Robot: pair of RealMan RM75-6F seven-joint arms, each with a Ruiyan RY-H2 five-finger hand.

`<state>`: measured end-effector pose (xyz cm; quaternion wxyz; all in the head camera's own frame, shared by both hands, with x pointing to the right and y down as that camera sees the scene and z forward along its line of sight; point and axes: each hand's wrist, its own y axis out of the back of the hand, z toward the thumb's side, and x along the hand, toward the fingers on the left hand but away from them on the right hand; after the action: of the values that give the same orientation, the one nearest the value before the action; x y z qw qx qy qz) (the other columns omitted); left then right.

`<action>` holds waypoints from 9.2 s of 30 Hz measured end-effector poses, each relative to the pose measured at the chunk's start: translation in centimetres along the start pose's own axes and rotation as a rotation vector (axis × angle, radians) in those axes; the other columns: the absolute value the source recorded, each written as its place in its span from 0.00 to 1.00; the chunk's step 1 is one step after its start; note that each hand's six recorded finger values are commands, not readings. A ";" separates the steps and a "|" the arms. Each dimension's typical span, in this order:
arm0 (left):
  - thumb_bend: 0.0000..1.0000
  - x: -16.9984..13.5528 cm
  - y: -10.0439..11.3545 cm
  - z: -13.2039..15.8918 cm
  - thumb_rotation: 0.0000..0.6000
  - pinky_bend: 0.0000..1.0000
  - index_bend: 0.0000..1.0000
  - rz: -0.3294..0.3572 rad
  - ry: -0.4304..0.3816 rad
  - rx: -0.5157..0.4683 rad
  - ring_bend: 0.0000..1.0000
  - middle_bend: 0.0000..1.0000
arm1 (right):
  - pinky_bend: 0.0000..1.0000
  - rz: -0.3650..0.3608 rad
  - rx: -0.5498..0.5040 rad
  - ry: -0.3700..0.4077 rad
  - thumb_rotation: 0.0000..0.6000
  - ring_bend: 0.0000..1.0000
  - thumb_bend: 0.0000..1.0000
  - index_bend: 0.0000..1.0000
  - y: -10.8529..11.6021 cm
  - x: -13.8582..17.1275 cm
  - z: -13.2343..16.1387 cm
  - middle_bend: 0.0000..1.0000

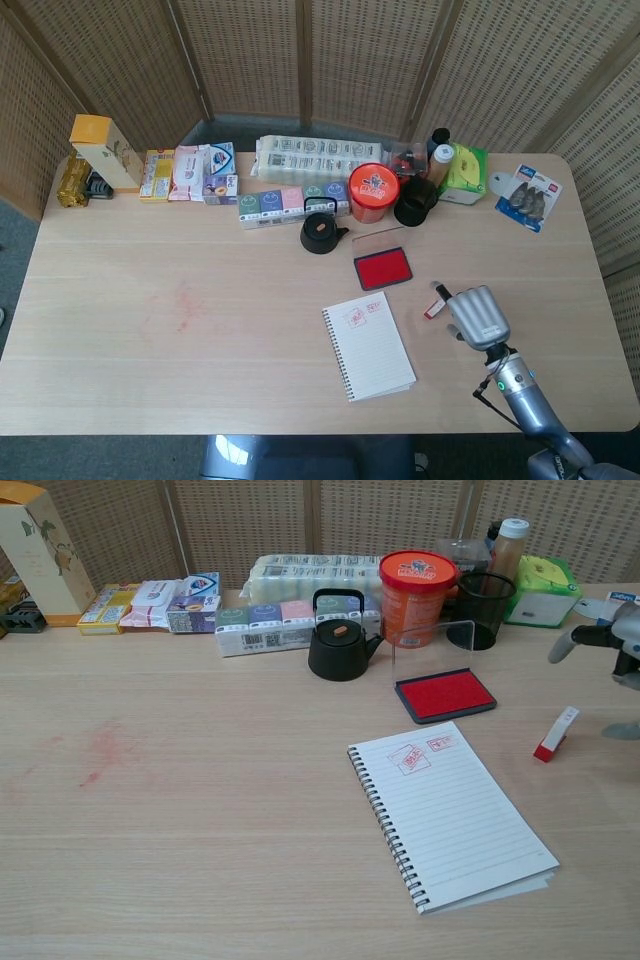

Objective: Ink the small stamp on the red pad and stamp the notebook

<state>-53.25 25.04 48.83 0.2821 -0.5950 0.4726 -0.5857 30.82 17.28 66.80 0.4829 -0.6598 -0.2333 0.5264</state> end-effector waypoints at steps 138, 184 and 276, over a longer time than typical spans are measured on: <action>0.03 1.9 -0.6 -2.1 1.00 0.00 0.00 -0.071 0.054 -0.044 0.00 0.00 | 1.00 0.398 0.369 0.027 1.00 1.00 0.39 0.66 2.9 -16.3 13.3 0.99; 0.03 2.5 -1.3 -2.4 1.00 0.00 0.00 -0.094 0.081 -0.032 0.00 0.00 | 1.00 0.467 0.227 -0.050 1.00 1.00 0.40 0.67 3.4 -19.2 13.4 0.99; 0.03 2.2 -2.2 -1.8 1.00 0.00 0.00 -0.133 0.053 -0.022 0.00 0.00 | 1.00 0.671 -0.003 0.218 1.00 1.00 0.41 0.67 5.9 -9.5 18.9 0.99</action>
<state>-54.75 24.32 52.03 0.2237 -0.6125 0.4457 -0.6133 9.11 14.42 66.46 0.3042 -0.7526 0.0484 0.5820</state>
